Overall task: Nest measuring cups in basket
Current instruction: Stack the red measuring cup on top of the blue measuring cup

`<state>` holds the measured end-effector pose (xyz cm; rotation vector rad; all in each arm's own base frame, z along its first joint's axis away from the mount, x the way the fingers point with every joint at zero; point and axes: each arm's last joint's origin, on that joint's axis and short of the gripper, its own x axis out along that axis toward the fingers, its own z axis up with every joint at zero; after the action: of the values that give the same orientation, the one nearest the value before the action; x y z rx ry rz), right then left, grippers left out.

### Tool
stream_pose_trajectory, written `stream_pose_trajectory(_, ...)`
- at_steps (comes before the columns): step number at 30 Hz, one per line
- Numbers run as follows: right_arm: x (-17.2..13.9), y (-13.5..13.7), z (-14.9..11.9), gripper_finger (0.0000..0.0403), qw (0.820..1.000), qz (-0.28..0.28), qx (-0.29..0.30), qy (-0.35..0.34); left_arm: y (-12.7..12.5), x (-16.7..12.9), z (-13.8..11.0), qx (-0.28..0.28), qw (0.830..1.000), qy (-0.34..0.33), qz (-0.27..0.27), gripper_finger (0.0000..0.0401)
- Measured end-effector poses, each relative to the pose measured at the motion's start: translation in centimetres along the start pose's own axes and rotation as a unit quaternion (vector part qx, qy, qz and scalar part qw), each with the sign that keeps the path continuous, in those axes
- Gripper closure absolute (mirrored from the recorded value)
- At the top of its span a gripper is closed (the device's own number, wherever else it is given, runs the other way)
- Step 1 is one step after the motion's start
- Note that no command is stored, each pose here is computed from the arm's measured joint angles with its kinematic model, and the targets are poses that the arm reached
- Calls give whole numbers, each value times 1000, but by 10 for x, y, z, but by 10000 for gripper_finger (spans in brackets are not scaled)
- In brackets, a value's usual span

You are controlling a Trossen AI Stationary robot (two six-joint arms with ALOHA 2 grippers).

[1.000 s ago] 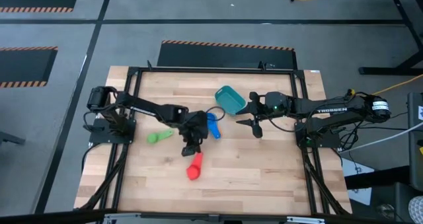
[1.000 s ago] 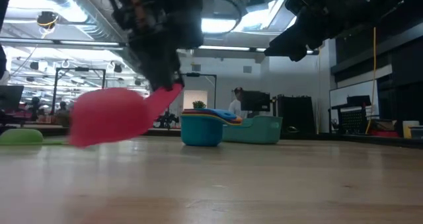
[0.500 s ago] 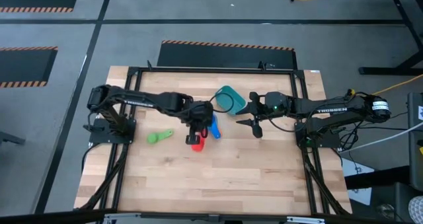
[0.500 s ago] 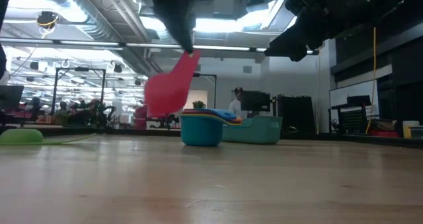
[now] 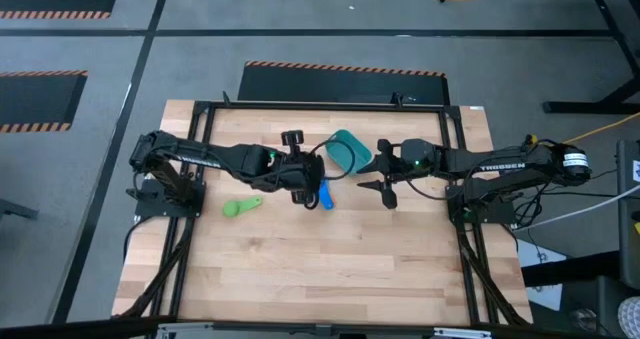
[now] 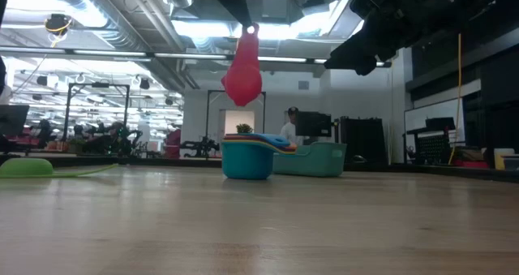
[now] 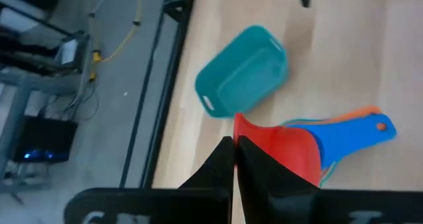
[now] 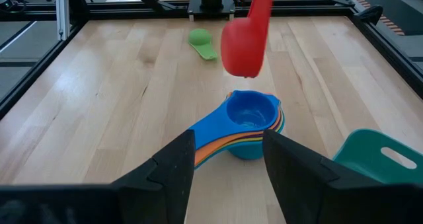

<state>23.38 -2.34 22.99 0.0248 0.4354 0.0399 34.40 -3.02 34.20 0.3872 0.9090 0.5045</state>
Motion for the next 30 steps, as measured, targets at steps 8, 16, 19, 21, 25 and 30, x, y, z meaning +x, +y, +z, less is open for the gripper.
stream_pose_trajectory(8,0,0,0,221,1000,0,0,-2,-14,9,2,-11,999,3,48,401)
stream_pose_trajectory(16,0,0,0,221,1000,0,0,-2,-35,22,2,25,993,11,119,401)
stream_pose_trajectory(19,0,0,1,221,1000,0,-1,-4,-44,30,1,38,991,19,124,401)
stream_pose_trajectory(21,1,0,1,221,1000,0,-1,-4,-47,33,-1,49,991,26,124,401)
stream_pose_trajectory(25,1,0,1,221,1000,0,-1,-4,-52,39,-1,58,989,30,130,401)
stream_pose_trajectory(30,2,0,0,221,1000,0,0,-1,-57,46,-4,75,987,44,137,401)
